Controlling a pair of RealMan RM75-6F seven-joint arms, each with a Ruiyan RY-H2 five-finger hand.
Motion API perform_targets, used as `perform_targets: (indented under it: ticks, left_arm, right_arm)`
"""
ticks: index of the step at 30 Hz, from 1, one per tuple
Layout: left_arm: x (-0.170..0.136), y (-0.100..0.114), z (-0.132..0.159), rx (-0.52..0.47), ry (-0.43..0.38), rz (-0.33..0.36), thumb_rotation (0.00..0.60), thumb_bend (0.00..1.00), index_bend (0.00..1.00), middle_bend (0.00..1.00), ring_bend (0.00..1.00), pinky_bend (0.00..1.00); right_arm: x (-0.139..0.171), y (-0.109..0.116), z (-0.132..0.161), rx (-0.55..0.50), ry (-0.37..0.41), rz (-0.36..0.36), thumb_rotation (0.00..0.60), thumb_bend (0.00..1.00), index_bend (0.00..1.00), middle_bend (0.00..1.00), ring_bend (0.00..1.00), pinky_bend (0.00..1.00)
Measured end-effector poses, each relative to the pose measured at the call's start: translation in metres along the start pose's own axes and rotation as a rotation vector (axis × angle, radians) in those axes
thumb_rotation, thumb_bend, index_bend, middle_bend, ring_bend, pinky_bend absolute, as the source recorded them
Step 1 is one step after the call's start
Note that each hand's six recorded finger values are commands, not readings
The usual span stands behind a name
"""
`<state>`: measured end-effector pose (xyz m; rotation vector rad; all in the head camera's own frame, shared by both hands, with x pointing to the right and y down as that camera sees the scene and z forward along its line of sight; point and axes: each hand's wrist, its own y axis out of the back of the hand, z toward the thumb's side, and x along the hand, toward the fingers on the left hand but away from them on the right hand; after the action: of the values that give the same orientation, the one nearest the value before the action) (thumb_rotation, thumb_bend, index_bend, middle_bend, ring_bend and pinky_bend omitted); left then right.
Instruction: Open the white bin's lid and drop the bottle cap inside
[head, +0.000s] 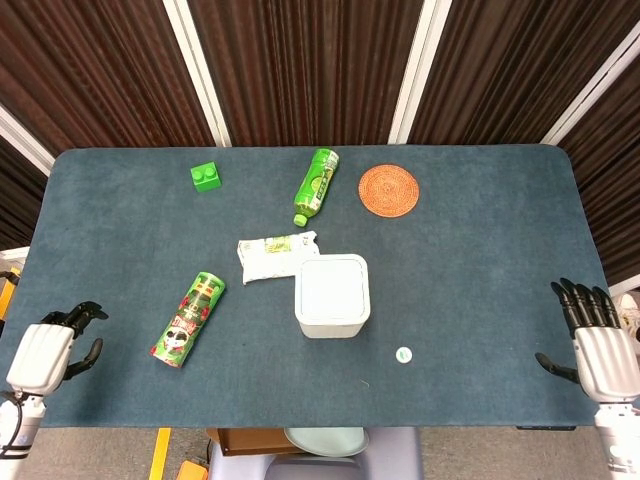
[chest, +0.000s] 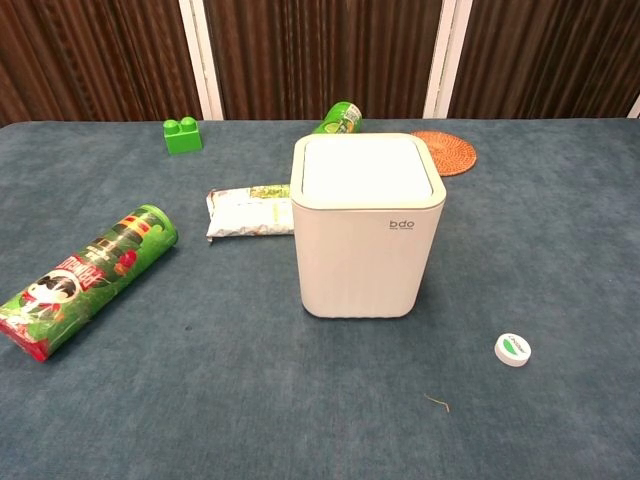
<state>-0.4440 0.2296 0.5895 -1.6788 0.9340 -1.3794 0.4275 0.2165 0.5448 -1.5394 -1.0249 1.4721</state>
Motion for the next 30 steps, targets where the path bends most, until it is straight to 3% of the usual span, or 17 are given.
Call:
perform_targets:
  ticks: [5, 9, 12, 16, 20, 24, 26, 30]
  left_arm:
    - [-0.004, 0.006, 0.000, 0.010, 0.013, 0.041, 0.600, 0.44, 0.06, 0.05, 0.09, 0.29]
    - [-0.003, 0.006, -0.004, 0.009, 0.027, 0.047, 0.600, 0.44, 0.00, 0.00, 0.01, 0.29]
    - [-0.005, 0.009, -0.005, 0.011, 0.031, 0.064, 0.600, 0.43, 0.00, 0.00, 0.00, 0.28]
    - [-0.008, 0.012, -0.009, 0.007, 0.051, 0.076, 0.600, 0.43, 0.00, 0.00, 0.00, 0.28]
    - [-0.009, 0.011, -0.011, 0.010, 0.073, 0.065, 0.600, 0.41, 0.00, 0.00, 0.00, 0.27]
    - [-0.010, 0.008, -0.013, 0.019, 0.103, 0.033, 0.600, 0.38, 0.00, 0.00, 0.00, 0.27]
    - [-0.010, 0.007, -0.014, 0.022, 0.111, 0.019, 0.600, 0.38, 0.00, 0.00, 0.00, 0.27]
    - [-0.010, 0.009, -0.013, 0.025, 0.107, 0.023, 0.600, 0.37, 0.00, 0.00, 0.00, 0.27]
  right_arm:
    - [0.003, -0.001, 0.007, -0.010, 0.043, 0.009, 0.600, 0.18, 0.13, 0.12, 0.11, 0.17]
    - [0.002, -0.001, 0.012, -0.025, 0.091, 0.006, 0.600, 0.18, 0.12, 0.12, 0.11, 0.18]
    - [0.002, 0.000, 0.019, -0.032, 0.138, -0.006, 0.600, 0.18, 0.12, 0.16, 0.16, 0.22]
    - [0.000, 0.005, 0.031, -0.020, 0.203, -0.005, 0.600, 0.18, 0.12, 0.31, 0.33, 0.33]
    - [-0.003, 0.012, 0.048, -0.014, 0.257, 0.016, 0.600, 0.18, 0.14, 0.52, 0.57, 0.54]
    - [-0.009, 0.020, 0.071, -0.014, 0.324, 0.065, 0.600, 0.18, 0.17, 0.68, 0.72, 0.70]
    - [-0.012, 0.023, 0.086, -0.018, 0.362, 0.096, 0.600, 0.23, 0.21, 0.74, 0.77, 0.75]
    - [-0.018, 0.029, 0.116, -0.004, 0.435, 0.143, 0.600, 0.42, 0.27, 0.82, 0.85, 0.81]
